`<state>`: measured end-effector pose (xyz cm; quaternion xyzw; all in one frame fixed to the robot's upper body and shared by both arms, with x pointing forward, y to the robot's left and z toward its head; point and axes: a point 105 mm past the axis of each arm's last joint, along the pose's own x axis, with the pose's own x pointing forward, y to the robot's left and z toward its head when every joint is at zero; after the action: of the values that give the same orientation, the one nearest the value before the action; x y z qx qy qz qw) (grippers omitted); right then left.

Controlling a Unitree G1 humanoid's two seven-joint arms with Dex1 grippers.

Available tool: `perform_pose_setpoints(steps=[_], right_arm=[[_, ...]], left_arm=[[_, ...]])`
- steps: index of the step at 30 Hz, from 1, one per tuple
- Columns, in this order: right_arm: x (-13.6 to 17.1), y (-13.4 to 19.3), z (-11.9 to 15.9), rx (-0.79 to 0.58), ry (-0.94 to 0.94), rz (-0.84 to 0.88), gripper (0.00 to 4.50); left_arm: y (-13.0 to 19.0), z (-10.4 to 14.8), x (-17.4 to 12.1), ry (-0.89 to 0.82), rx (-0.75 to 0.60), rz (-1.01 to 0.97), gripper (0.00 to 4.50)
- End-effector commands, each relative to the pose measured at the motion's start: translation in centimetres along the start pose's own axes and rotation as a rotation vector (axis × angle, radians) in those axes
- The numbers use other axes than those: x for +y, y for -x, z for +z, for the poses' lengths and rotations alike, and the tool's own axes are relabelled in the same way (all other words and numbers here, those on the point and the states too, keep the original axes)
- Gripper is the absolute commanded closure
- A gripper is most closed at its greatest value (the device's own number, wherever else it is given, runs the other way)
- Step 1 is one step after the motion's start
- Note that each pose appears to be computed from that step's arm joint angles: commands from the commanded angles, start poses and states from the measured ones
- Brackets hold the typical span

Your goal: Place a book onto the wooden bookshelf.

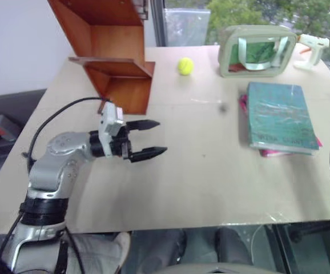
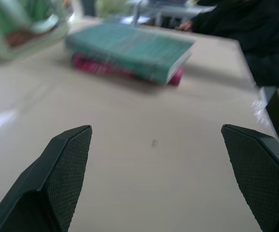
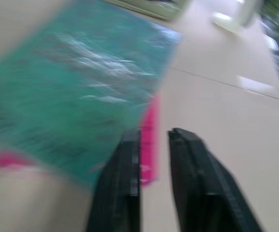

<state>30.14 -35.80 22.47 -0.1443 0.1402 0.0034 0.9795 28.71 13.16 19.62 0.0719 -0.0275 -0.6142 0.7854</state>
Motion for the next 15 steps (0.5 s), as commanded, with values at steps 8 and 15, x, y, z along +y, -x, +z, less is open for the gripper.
perform_pose_setpoints(steps=[8,15], right_arm=[[-2.5,-10.2,-1.3,0.185,-0.295,-0.154,3.55],[3.2,-12.3,-2.6,0.244,-0.492,0.08,3.55]], left_arm=[[-0.7,2.3,-1.0,-0.092,-0.059,-0.033,0.0],[0.2,2.5,-1.4,-0.097,-0.052,0.029,0.0]])
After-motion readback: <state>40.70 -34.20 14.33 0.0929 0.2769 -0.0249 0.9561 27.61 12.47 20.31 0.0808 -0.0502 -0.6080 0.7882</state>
